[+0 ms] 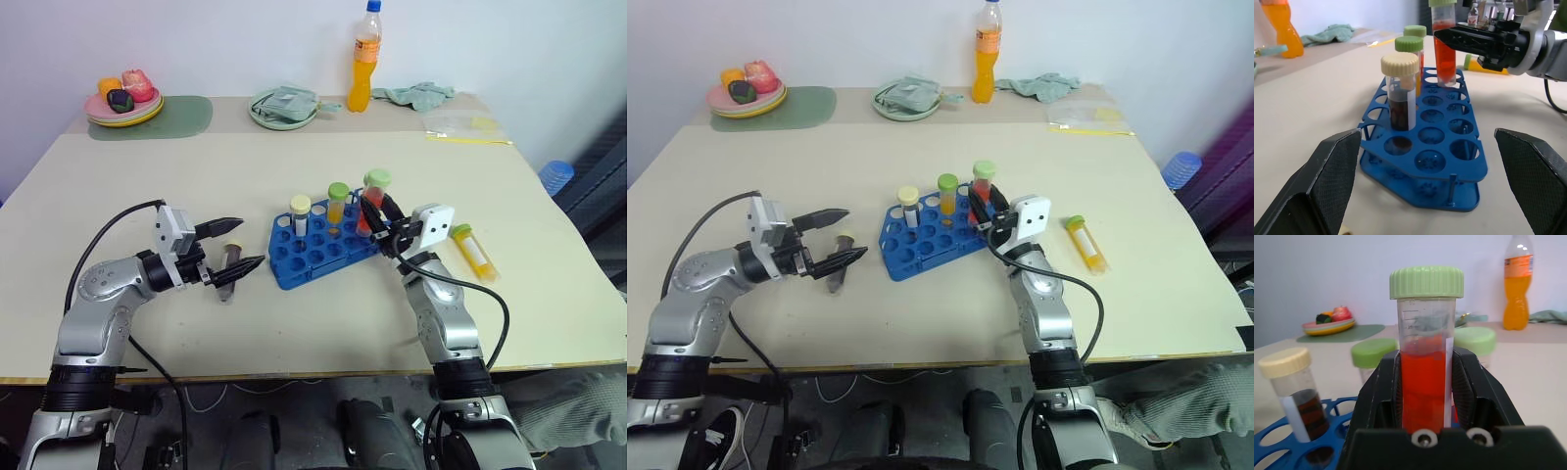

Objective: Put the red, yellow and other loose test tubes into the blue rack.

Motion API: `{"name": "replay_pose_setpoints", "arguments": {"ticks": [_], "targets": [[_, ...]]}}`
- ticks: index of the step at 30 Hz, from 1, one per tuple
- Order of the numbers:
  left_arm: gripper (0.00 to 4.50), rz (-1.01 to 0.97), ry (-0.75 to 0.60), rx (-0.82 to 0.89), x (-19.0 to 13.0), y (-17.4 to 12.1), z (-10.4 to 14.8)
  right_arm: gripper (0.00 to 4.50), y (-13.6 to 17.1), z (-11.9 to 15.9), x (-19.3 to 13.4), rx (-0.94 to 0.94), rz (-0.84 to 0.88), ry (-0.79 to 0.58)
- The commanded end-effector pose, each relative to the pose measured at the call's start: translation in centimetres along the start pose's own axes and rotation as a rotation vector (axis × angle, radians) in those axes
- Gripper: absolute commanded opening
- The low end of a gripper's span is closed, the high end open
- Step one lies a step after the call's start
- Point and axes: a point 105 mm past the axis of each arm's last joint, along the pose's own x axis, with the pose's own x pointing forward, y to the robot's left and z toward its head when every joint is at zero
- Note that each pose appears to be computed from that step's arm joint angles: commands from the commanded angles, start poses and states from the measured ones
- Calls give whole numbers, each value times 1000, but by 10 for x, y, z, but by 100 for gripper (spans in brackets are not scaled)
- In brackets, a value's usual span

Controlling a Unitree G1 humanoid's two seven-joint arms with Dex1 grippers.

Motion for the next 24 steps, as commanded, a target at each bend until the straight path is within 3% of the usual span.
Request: {"name": "replay_pose_setpoints", "arguments": {"ticks": [1, 5, 16, 24], "targets": [[450, 4, -28, 28, -4, 1, 17, 125, -3, 22, 3, 21, -14, -79], [450, -3, -22, 27, -2, 0, 19, 125, -4, 36, 6, 10, -18, -113], [450, -14, -22, 25, 3, -3, 21, 125, -29, 15, -7, -7, -83, -51], [450, -11, -14, 29, 0, -5, 23, 125, -17, 10, -4, 7, -49, -51]]}}
